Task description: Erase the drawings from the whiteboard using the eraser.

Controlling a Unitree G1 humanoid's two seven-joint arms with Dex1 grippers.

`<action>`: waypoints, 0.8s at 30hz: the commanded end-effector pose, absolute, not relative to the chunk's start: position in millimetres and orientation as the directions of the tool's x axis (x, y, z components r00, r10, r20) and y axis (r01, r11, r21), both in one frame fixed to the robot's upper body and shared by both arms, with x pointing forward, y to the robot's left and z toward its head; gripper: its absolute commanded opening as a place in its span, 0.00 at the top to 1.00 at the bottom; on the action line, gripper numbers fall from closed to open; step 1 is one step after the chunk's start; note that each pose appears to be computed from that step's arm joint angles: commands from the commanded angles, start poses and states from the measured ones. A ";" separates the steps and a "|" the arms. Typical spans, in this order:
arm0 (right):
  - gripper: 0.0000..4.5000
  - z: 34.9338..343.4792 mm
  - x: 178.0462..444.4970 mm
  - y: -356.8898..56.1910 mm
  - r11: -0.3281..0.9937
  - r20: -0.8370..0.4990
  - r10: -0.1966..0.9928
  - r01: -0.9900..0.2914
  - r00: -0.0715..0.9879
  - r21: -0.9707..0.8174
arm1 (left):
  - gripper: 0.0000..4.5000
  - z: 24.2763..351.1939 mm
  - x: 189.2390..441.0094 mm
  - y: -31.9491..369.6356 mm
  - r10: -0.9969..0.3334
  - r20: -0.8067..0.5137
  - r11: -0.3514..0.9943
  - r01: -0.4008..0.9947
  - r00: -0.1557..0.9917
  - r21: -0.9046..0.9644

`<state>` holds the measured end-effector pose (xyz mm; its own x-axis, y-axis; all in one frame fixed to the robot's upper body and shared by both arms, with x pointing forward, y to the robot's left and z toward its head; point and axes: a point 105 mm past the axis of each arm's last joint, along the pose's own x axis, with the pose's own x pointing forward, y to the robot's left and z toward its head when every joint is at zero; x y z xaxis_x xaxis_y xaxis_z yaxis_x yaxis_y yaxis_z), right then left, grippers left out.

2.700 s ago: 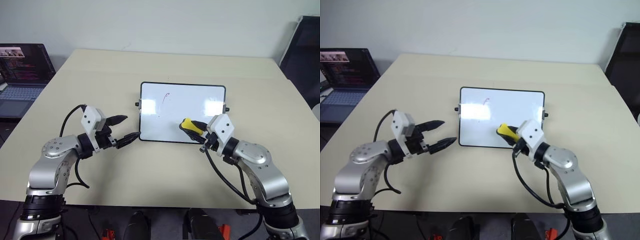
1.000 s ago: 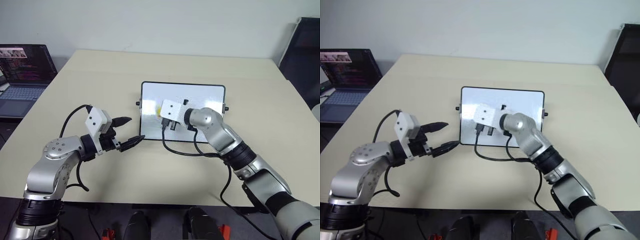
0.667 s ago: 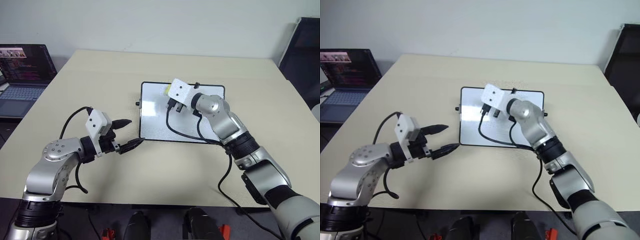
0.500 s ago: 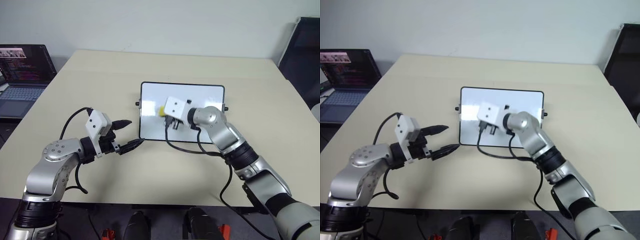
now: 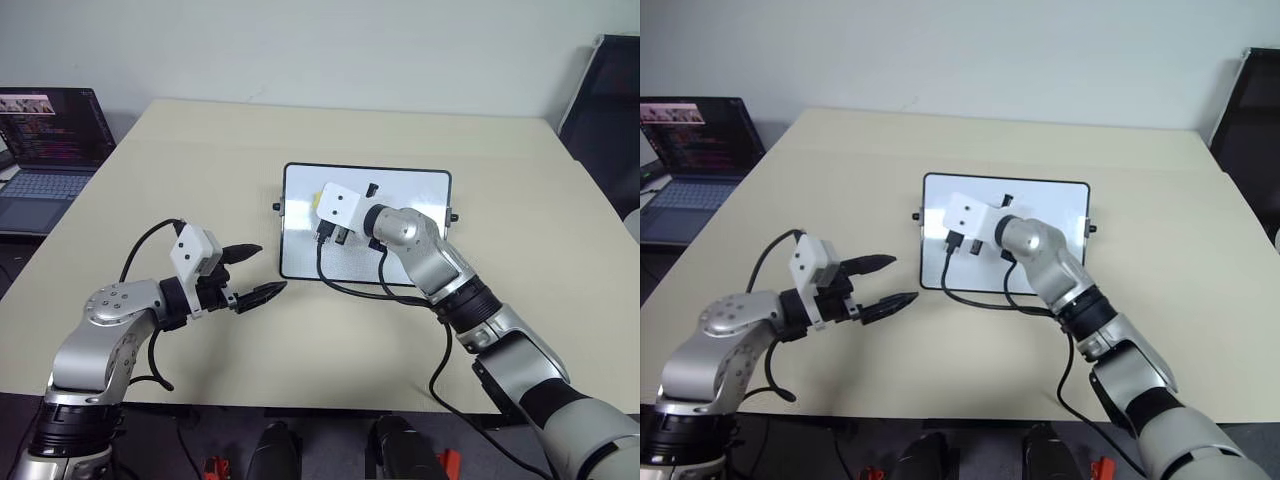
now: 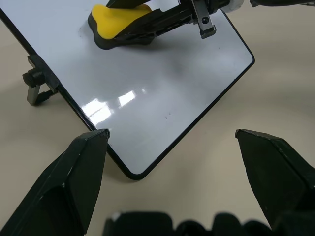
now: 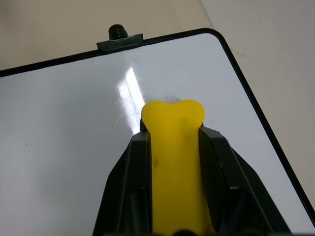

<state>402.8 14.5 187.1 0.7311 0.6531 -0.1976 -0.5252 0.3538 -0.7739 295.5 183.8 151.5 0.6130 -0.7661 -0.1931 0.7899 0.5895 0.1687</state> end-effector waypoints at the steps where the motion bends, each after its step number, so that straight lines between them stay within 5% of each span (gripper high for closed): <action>1: 0.78 168.8 402.0 7.9 0.310 -0.317 0.647 -0.619 0.694 -0.722 | 0.00 157.6 294.5 184.5 -0.772 -0.175 0.580 0.789 0.612 0.200; 8: 0.78 130.9 373.3 -5.6 0.114 -0.520 0.662 -0.758 0.540 -0.642 | 0.00 156.6 294.7 186.9 -0.770 -0.175 0.582 0.788 0.614 0.202; 16: 0.78 186.0 410.2 6.9 0.335 -0.224 0.641 -0.530 0.734 -0.779 | 0.00 156.3 296.7 185.7 -0.776 -0.173 0.575 0.793 0.607 0.203; 24: 0.78 194.5 424.2 12.3 0.366 -0.228 0.629 -0.542 0.743 -0.757 | 0.00 155.3 296.2 183.1 -0.781 -0.168 0.570 0.796 0.602 0.204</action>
<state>415.0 24.6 194.9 0.7115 0.6660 -0.2240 -0.5503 0.3300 -0.7670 296.1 187.1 147.4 0.6080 -0.7707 -0.1906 0.7937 0.5841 0.1698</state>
